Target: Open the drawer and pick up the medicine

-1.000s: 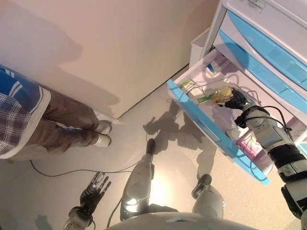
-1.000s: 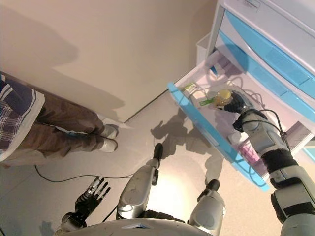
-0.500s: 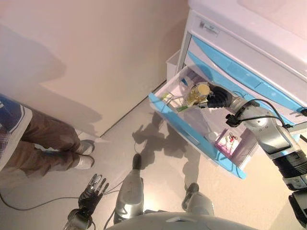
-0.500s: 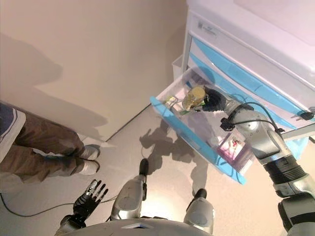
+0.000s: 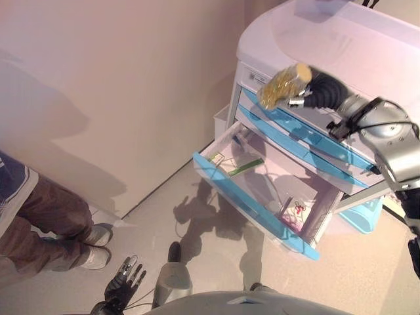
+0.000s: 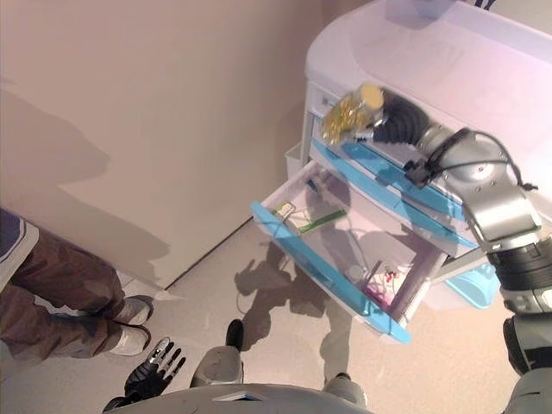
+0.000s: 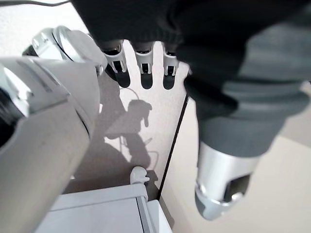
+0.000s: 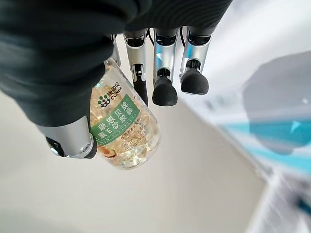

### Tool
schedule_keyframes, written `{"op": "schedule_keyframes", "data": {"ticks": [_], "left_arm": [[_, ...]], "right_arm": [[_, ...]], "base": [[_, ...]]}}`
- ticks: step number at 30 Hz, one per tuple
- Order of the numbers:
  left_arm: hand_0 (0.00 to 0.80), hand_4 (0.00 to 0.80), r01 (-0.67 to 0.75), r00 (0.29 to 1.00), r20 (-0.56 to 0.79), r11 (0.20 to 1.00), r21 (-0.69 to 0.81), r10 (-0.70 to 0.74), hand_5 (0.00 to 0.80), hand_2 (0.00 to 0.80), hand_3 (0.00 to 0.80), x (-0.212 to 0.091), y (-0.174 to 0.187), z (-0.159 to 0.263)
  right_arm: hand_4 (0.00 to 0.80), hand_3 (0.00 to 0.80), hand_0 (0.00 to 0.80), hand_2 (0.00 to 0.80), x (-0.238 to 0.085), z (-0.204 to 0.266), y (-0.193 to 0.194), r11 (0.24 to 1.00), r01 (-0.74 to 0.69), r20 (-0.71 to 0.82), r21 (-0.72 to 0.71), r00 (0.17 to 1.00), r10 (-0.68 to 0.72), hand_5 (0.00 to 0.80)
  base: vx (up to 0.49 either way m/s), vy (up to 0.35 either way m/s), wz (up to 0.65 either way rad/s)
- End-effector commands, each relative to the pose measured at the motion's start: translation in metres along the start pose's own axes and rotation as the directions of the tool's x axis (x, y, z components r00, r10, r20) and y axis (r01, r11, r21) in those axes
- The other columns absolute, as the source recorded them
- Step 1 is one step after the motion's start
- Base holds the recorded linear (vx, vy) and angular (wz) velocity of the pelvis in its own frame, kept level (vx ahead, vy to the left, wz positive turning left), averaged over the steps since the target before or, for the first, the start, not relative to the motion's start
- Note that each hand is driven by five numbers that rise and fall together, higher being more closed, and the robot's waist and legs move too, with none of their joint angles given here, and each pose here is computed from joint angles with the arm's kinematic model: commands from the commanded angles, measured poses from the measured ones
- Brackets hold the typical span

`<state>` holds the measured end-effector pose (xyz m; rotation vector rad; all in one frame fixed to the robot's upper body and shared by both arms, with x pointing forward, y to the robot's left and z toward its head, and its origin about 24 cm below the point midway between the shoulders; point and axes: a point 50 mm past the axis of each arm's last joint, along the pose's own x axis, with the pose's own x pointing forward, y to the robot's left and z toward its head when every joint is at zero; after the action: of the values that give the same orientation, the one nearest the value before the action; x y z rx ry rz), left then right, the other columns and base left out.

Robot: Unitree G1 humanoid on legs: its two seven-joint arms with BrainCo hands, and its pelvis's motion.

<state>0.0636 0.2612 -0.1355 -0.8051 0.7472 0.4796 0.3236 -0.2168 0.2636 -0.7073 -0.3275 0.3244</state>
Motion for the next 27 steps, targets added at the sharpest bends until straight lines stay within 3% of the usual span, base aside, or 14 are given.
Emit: {"op": "schedule_keyframes", "data": {"ticks": [1,6,11,19,27], "left_arm": [[0.000,0.000,-0.040,0.999,-0.009,0.997,0.061,0.041,0.000,0.000,0.000,-0.005,0.012,0.006],[0.000,0.000,-0.066,0.998,-0.015,0.996,0.062,0.067,0.000,0.000,0.000,-0.005,0.016,0.008],[0.000,0.000,-0.079,0.997,-0.017,0.994,0.069,0.080,0.000,0.000,0.000,-0.003,0.015,0.011],[0.000,0.000,-0.096,0.995,-0.007,0.993,0.071,0.097,0.000,0.000,0.000,-0.001,0.014,0.018],[0.000,0.000,-0.105,0.994,-0.002,0.992,0.075,0.106,0.000,0.000,0.000,0.004,0.009,0.025]], "right_arm": [[0.800,0.800,0.800,0.800,0.003,0.036,-0.053,0.962,0.271,0.073,-0.014,0.960,-0.269,0.800],[0.800,0.800,0.800,0.800,0.005,0.037,-0.087,0.899,0.437,-0.027,-0.014,0.899,-0.437,0.800],[0.800,0.800,0.800,0.800,-0.001,0.021,-0.118,0.815,0.561,-0.192,-0.146,0.792,-0.579,0.800],[0.800,0.800,0.800,0.800,-0.013,-0.010,-0.152,0.773,0.545,-0.454,-0.324,0.628,-0.632,0.800],[0.800,0.800,0.800,0.800,-0.035,-0.046,-0.160,0.816,0.423,-0.659,-0.393,0.490,-0.571,0.800]], "base": [[0.031,-0.003,-0.01],[0.000,0.000,0.00],[0.000,0.000,0.00],[0.007,-0.005,-0.02],[0.000,0.000,0.00]]}}
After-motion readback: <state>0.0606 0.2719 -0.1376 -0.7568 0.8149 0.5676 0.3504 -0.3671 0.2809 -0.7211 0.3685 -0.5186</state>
